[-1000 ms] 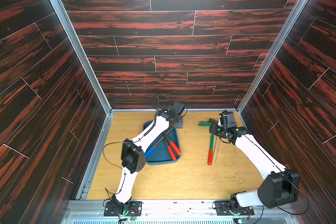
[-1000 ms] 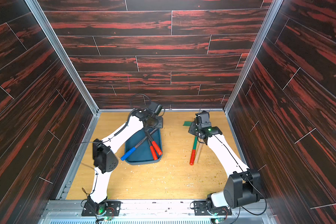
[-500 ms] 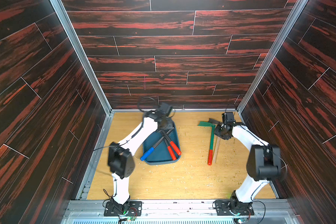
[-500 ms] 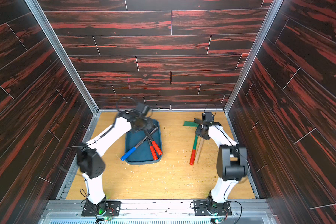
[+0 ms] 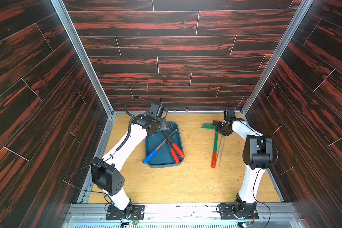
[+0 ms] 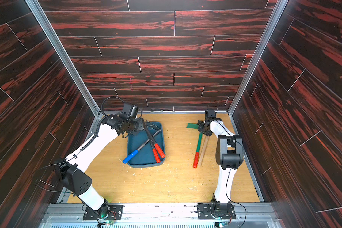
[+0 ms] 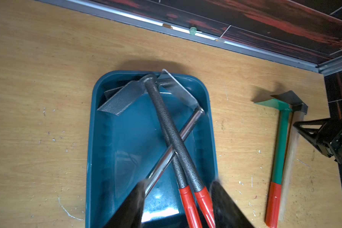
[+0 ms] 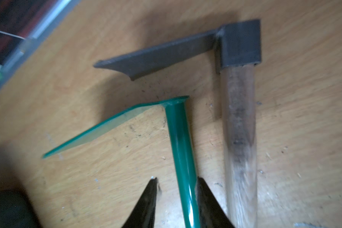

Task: Put the small hoe into the storage box
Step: Move the hoe to the center of the board.

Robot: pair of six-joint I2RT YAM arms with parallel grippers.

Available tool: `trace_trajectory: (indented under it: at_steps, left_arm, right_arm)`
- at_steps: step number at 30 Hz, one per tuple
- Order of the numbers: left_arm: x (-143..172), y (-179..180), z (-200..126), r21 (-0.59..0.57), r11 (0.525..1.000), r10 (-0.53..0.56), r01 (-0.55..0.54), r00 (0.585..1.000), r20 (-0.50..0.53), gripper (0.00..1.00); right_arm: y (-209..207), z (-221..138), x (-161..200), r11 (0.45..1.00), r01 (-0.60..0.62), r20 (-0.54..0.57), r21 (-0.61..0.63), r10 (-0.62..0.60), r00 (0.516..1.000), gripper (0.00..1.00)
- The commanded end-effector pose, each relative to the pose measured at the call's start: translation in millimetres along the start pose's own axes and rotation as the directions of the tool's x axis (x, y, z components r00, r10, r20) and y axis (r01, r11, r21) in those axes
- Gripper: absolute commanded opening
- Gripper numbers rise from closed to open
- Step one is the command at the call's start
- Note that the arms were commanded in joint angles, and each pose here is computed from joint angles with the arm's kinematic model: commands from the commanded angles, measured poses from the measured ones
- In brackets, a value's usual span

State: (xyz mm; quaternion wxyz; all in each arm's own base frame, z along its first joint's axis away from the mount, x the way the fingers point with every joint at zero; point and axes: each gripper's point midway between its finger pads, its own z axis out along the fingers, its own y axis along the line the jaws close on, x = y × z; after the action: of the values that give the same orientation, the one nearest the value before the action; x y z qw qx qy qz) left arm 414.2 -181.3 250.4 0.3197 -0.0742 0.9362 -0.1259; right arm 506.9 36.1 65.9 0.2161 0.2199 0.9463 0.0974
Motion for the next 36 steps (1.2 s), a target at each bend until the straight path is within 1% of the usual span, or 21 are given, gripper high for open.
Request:
trace_trajectory:
  at_steps: [1, 5, 10, 15, 20, 24, 28, 31, 36]
  left_arm:
    - [-4.4, 4.1, -13.4, 0.013, 1.000, -0.018, 0.018, 1.000, 0.024, 0.57]
    - [-3.5, 3.9, -12.5, 0.023, 0.999, -0.025, 0.025, 0.999, 0.019, 0.57]
    - [-3.9, 5.2, -13.4, 0.024, 0.999, -0.030, 0.029, 0.999, 0.023, 0.57]
    - [-4.3, 5.1, -15.2, 0.029, 0.999, -0.030, 0.029, 0.999, 0.024, 0.57]
    - [-5.6, 4.5, -17.4, 0.032, 0.999, -0.027, 0.026, 0.999, 0.028, 0.57]
    - [-6.3, 3.6, -15.7, 0.032, 0.999, -0.024, 0.023, 0.999, 0.026, 0.56]
    - [-8.0, 1.3, -15.4, 0.039, 0.999, -0.023, 0.022, 0.999, 0.026, 0.56]
    - [-9.5, -0.3, -15.9, 0.044, 0.999, -0.022, 0.020, 0.999, 0.028, 0.56]
    - [-9.4, -1.7, -15.4, 0.050, 0.999, -0.020, 0.018, 1.000, 0.024, 0.56]
  right_arm:
    - [-5.5, 7.9, 8.6, 1.000, 0.017, -0.046, 0.018, -0.016, 0.999, 0.37]
    - [-11.5, 14.8, 12.2, 0.999, 0.028, -0.056, 0.043, -0.026, 0.998, 0.37]
    - [-14.0, 26.8, 19.9, 0.998, 0.040, -0.086, 0.044, -0.036, 0.996, 0.36]
    - [-15.2, 36.4, 27.8, 0.998, 0.044, -0.109, 0.038, -0.040, 0.993, 0.32]
    - [-9.1, 37.1, 36.9, 0.998, 0.052, -0.123, 0.017, -0.049, 0.991, 0.22]
    - [9.3, 30.0, 51.1, 0.996, 0.085, -0.128, -0.011, -0.086, 0.988, 0.11]
    - [30.3, 24.3, 73.7, 0.992, 0.120, -0.138, -0.027, -0.123, 0.983, 0.03]
    - [39.8, 18.7, 91.0, 0.991, 0.128, -0.141, -0.034, -0.132, 0.981, 0.00]
    - [47.5, 5.9, 119.0, 0.990, 0.137, -0.147, -0.026, -0.139, 0.979, 0.00]
